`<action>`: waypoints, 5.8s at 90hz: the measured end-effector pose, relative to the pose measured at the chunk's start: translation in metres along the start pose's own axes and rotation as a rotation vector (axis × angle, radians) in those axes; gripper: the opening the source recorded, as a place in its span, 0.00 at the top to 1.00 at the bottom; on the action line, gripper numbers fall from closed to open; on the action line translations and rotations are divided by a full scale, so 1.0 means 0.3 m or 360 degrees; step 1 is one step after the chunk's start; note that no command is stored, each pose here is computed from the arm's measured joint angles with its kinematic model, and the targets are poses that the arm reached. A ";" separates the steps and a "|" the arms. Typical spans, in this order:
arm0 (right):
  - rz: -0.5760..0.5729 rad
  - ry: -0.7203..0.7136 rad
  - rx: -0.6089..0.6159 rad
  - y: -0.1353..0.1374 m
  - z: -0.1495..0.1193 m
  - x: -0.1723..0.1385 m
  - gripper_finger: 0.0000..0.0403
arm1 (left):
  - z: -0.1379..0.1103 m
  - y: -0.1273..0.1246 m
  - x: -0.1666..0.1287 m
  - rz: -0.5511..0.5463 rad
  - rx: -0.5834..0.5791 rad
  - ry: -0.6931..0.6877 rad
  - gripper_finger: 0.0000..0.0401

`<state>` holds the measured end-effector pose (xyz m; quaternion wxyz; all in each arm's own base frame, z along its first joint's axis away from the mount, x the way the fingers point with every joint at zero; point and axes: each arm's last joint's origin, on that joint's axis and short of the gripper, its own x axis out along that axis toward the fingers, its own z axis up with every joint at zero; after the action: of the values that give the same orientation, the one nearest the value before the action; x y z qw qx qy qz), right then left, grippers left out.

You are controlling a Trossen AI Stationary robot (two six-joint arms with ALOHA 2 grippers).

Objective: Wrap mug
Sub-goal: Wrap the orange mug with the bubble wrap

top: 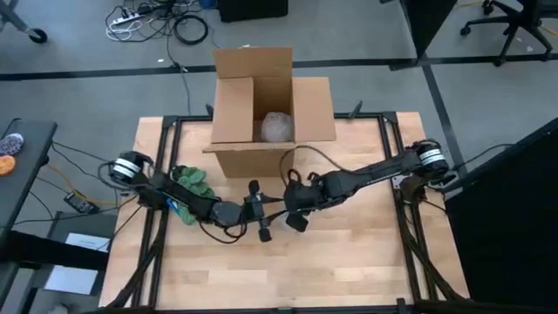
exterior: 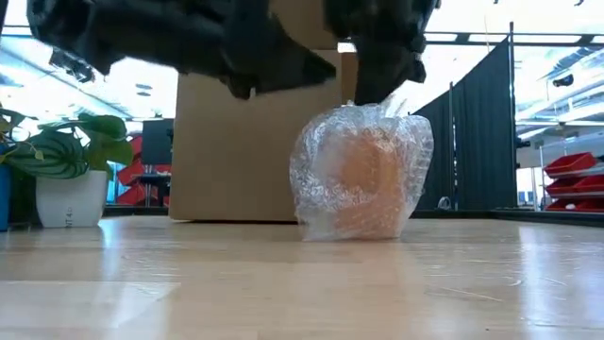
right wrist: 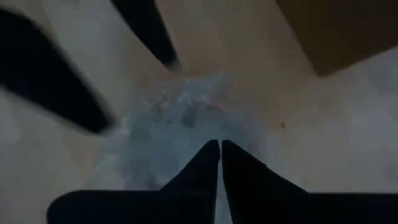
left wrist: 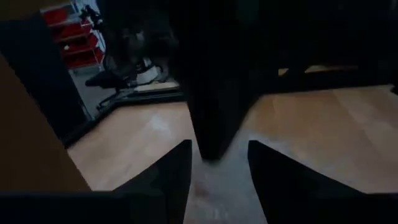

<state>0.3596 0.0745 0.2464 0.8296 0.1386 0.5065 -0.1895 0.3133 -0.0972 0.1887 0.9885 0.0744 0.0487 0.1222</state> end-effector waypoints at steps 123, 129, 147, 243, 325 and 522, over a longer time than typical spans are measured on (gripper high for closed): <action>-0.0061 0.0188 -0.0096 0.061 -0.050 0.168 1.00 | -0.021 -0.018 -0.072 -0.0101 -0.0029 0.0367 0.65; -0.0097 0.0236 -0.0090 0.050 -0.051 0.204 1.00 | -0.023 -0.018 -0.073 -0.0101 -0.0023 0.0377 0.65; -0.0063 0.0291 -0.0100 0.038 -0.048 0.212 1.00 | -0.027 -0.017 -0.074 -0.0101 -0.0008 0.0397 0.65; -0.0002 0.0359 -0.0101 0.040 -0.082 0.195 1.00 | -0.030 -0.016 -0.074 -0.0099 0.0002 0.0407 0.65; -0.0171 0.0436 -0.0110 0.003 -0.143 0.205 1.00 | -0.033 -0.014 -0.073 -0.0095 0.0013 0.0419 0.65; -0.0069 0.0158 -0.0111 -0.024 -0.170 0.105 1.00 | -0.038 -0.018 -0.069 -0.0093 0.0003 0.0411 0.65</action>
<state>0.3293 0.0842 0.1950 0.8035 0.1078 0.5562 -0.1826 0.2933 -0.1058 0.1784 0.9770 0.0576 0.1780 0.1020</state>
